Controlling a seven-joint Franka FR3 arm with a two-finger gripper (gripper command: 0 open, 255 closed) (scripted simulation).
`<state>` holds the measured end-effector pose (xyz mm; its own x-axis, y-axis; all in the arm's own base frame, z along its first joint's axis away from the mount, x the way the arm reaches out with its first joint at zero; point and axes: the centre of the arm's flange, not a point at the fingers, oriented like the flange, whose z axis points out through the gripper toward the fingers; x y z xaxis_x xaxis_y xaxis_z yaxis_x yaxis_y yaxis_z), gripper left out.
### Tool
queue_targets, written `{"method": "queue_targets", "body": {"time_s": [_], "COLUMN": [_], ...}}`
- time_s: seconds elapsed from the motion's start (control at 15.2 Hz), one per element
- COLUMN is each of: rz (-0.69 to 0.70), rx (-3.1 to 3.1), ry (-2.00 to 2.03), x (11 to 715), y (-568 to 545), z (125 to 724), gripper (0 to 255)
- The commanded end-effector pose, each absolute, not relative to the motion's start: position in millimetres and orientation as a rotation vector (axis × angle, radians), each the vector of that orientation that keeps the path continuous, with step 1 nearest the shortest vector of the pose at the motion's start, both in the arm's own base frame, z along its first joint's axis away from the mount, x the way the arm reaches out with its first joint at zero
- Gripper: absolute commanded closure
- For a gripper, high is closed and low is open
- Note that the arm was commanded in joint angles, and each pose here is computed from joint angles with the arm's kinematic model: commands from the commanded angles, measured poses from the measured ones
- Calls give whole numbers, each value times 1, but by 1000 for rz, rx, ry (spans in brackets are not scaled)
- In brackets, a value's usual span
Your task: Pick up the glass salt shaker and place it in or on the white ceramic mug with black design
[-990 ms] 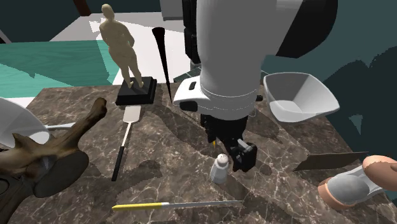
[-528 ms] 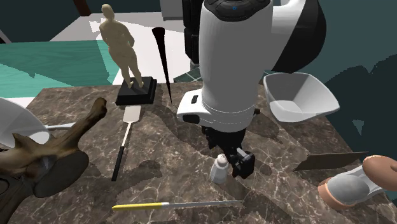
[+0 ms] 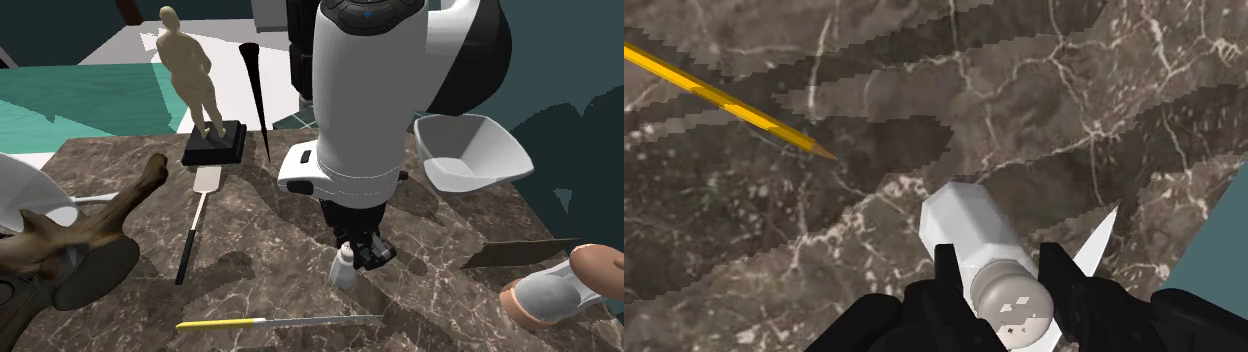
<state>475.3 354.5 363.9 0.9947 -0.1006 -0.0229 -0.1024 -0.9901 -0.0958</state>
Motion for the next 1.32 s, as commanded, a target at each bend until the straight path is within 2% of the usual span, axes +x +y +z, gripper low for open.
{"method": "queue_targets", "body": {"time_s": [0.0, 0.46, 1.25], "rz": [28, 28, 28], "rx": [-3040, -3040, -3040], "ry": [155, 155, 155], "x": [475, 475, 475], "y": [355, 355, 355], "z": [364, 364, 427], "gripper": [255, 255, 255]}}
